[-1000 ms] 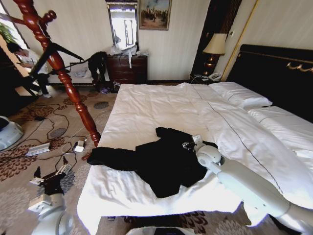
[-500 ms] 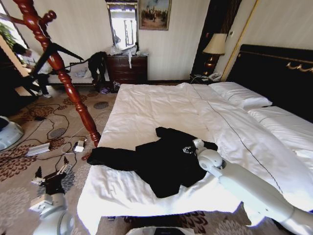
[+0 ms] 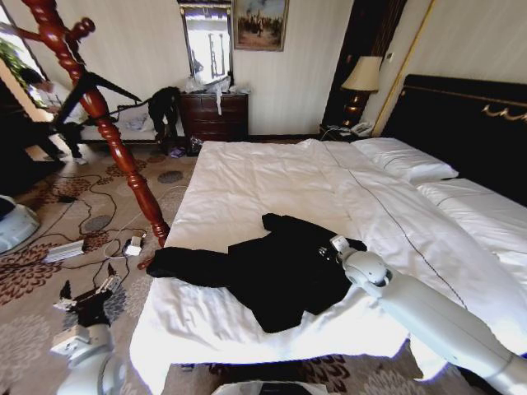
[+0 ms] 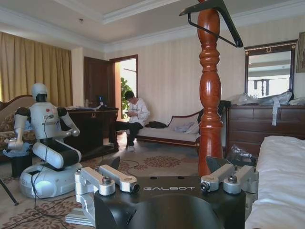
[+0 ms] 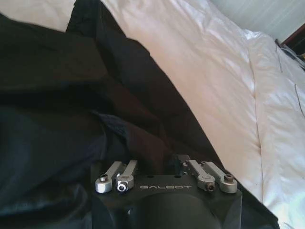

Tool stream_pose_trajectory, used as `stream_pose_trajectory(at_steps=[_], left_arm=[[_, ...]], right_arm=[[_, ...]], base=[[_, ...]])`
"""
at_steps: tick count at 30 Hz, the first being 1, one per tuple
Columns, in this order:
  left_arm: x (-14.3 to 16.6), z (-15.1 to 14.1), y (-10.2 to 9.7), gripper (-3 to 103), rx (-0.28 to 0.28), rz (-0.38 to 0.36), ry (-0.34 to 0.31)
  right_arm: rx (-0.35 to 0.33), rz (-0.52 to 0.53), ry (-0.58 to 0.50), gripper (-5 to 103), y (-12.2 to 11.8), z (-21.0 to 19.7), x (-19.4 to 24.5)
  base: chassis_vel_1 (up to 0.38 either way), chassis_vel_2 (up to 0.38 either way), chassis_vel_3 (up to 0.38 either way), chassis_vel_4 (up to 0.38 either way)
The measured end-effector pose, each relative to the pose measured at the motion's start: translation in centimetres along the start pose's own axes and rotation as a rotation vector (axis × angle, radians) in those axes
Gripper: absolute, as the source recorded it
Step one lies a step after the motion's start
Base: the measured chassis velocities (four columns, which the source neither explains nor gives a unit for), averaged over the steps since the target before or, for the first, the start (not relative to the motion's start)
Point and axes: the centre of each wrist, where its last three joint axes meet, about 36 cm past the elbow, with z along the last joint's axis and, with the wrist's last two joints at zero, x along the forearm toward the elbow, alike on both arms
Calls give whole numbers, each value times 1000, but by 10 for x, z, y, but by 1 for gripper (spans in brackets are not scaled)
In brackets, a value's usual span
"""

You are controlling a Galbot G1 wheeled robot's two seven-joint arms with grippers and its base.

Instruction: Pick up the clothes from the bed and hang them on the clothes hanger.

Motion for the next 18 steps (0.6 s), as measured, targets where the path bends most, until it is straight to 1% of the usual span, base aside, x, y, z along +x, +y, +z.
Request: stream_pose_trajectory(at_steps=[2, 3, 4, 5, 7, 8, 9, 10, 11, 13, 14, 15, 16, 17, 18], left_arm=[[0, 0, 0, 100, 1, -1, 1], [0, 0, 0, 100, 1, -1, 1], [0, 0, -1, 100, 1, -2, 2], [0, 0, -1, 100, 1, -2, 2], [0, -1, -2, 100, 3, -3, 5], [0, -1, -2, 100, 3, -3, 5], [0, -1, -3, 100, 4, -2, 6], [0, -2, -3, 100, 6, 0, 7], [1, -3, -4, 100, 16, 5, 14], [4, -9, -8, 100, 54, 28, 30], [4, -9, -8, 100, 54, 28, 30], [4, -11, -8, 100, 65, 36, 33], [7, -20, -11, 100, 106, 75, 37], [8, -23, -11, 100, 117, 88, 38], [8, -23, -11, 100, 117, 88, 38]], right_arm=[[10, -8, 9, 22, -3, 6, 3], [10, -8, 9, 22, -3, 6, 3], [13, -7, 14, 18, -6, 8, 4], [14, -5, 16, 18, -7, 9, 5], [3, 12, 13, 7, -13, 10, 8], [3, 12, 13, 7, -13, 10, 8], [-5, 21, 8, 3, -16, 9, 10], [-16, 31, -3, 3, -18, 8, 11], [-51, 54, -51, 1, -22, 3, 14], [-134, 67, -153, 1, -28, -7, 20], [-134, 67, -153, 1, -28, -7, 20], [-163, 66, -182, 1, -29, -10, 22], [-305, 45, -340, 1, -33, -27, 31], [-347, 35, -396, 1, -34, -32, 34], [-347, 35, -396, 1, -34, -32, 34]], base=[[0, 0, 0, 0], [0, 0, 0, 0], [0, 0, 0, 0], [0, 0, 0, 0], [0, 0, 0, 0], [0, 0, 0, 0], [0, 0, 0, 0], [0, 0, 0, 0], [0, 0, 0, 0], [0, 0, 0, 0], [0, 0, 0, 0], [0, 0, 0, 0], [0, 0, 0, 0], [0, 0, 0, 0], [0, 0, 0, 0]])
